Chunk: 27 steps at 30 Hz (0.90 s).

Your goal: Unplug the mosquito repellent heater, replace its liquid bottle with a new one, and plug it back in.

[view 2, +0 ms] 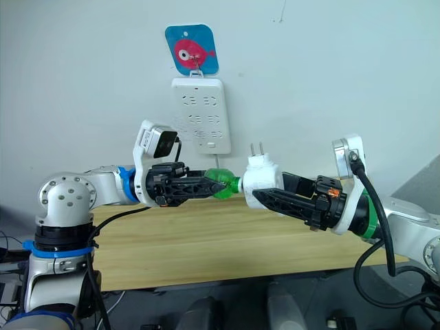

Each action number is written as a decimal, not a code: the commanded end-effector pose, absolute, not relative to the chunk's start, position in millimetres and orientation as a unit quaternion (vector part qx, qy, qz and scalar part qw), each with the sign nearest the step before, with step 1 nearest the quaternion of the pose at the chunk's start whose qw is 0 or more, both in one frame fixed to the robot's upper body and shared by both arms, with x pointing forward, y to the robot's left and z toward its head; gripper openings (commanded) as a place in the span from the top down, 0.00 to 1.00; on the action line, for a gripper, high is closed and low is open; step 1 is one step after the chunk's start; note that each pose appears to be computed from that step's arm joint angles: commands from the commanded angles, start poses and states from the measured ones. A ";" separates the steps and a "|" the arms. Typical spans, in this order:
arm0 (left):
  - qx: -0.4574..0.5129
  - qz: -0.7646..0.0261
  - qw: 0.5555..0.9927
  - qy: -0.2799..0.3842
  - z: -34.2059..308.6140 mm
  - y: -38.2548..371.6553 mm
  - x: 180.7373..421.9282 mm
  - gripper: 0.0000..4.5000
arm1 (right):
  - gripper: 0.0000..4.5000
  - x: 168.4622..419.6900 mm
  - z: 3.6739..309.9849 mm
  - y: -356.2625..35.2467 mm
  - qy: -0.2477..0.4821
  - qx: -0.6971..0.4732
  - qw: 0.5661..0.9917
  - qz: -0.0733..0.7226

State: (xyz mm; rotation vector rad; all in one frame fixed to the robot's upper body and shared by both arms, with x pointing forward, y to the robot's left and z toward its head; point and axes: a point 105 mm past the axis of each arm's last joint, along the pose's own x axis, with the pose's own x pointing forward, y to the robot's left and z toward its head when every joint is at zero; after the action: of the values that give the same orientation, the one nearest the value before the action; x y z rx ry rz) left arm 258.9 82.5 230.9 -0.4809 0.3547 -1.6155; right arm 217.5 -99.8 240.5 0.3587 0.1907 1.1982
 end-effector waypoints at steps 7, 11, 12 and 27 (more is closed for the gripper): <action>-0.192 -0.749 0.620 0.133 236.7 70.9 242.1 0.46 | 0.34 215.2 248.2 -93.6 0.070 0.158 0.808 0.563; -0.190 -0.752 0.617 0.131 235.5 68.4 240.5 0.46 | 0.34 214.2 247.4 -90.1 0.071 0.156 0.807 0.565; -0.189 -0.753 0.617 0.131 234.7 67.8 240.4 0.46 | 0.34 214.0 247.1 -89.0 0.072 0.155 0.806 0.566; -0.180 -0.760 0.614 0.119 228.8 56.5 241.7 0.46 | 0.18 214.6 238.1 -89.8 0.121 0.140 0.810 0.557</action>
State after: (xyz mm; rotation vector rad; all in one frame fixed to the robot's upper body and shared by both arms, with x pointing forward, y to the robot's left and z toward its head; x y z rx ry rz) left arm 254.5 66.3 220.5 -0.4391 0.3193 -1.6589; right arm 217.7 -92.5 238.0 0.3116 0.2450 1.1770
